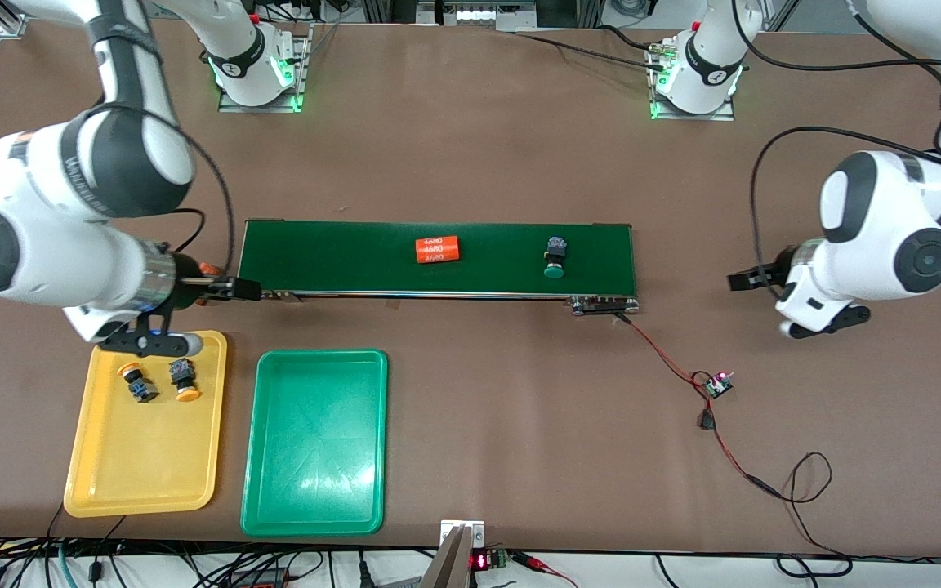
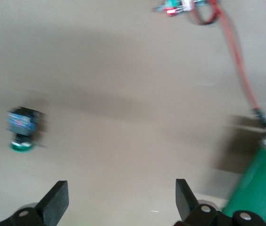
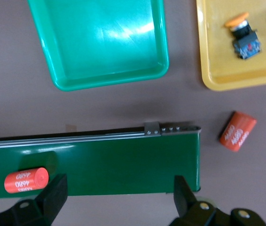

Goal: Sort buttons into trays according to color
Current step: 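Move the right gripper to the conveyor while the left gripper reaches next button, then grasp the black push button with the left gripper and carry it to the conveyor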

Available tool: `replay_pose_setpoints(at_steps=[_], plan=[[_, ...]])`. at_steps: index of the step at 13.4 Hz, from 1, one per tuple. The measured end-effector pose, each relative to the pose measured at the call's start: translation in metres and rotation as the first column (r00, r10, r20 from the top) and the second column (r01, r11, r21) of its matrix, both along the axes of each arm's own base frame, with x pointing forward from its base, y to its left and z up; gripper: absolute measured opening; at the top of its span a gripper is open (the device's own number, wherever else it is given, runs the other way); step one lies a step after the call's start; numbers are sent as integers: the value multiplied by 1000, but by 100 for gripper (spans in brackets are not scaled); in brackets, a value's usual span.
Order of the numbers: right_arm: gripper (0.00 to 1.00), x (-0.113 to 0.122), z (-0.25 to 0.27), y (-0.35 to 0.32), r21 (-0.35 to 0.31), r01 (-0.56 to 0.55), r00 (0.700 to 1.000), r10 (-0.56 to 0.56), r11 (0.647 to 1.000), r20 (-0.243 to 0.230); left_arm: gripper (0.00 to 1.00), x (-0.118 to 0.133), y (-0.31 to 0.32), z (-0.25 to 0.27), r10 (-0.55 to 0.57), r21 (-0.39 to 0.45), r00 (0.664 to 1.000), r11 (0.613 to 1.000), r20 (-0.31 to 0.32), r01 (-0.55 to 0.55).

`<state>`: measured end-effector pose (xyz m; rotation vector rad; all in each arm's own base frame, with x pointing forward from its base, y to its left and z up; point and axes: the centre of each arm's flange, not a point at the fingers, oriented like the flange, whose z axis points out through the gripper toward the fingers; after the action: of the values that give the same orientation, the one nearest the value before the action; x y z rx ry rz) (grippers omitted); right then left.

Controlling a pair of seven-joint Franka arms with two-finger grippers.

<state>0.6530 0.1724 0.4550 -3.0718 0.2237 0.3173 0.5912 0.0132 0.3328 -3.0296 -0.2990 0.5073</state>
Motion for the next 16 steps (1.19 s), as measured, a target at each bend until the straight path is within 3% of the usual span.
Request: replay_pose_setpoints(at_steps=[2, 4, 5, 9, 13, 14, 16], plan=[[100, -5, 0, 16, -104, -7, 1000, 9, 995, 19, 100, -6, 43, -15, -146, 21, 988, 989, -45, 147], [100, -3, 4, 6, -152, 4, 999, 2, 988, 36, 100, -18, 77, -40, -230, 21, 967, 972, -110, 234], [100, -3, 11, -2, -156, 14, 999, -6, 988, 47, 100, -26, 94, -58, -248, 14, 961, 968, -123, 252], [100, -8, 39, -6, -138, 12, 996, 0, 990, 84, 100, -61, 153, -125, -353, -21, 933, 936, -65, 353], [100, -16, 37, 15, -132, -40, 996, 51, 991, 77, 96, -76, 158, -161, -367, -41, 926, 930, -84, 365], [100, -18, 34, 22, -131, -62, 995, 71, 989, 70, 90, -79, 157, -166, -368, -47, 925, 930, -91, 366], [100, -21, 27, 31, -133, -83, 994, 92, 988, 60, 65, -82, 156, -171, -369, -52, 924, 929, -98, 366]])
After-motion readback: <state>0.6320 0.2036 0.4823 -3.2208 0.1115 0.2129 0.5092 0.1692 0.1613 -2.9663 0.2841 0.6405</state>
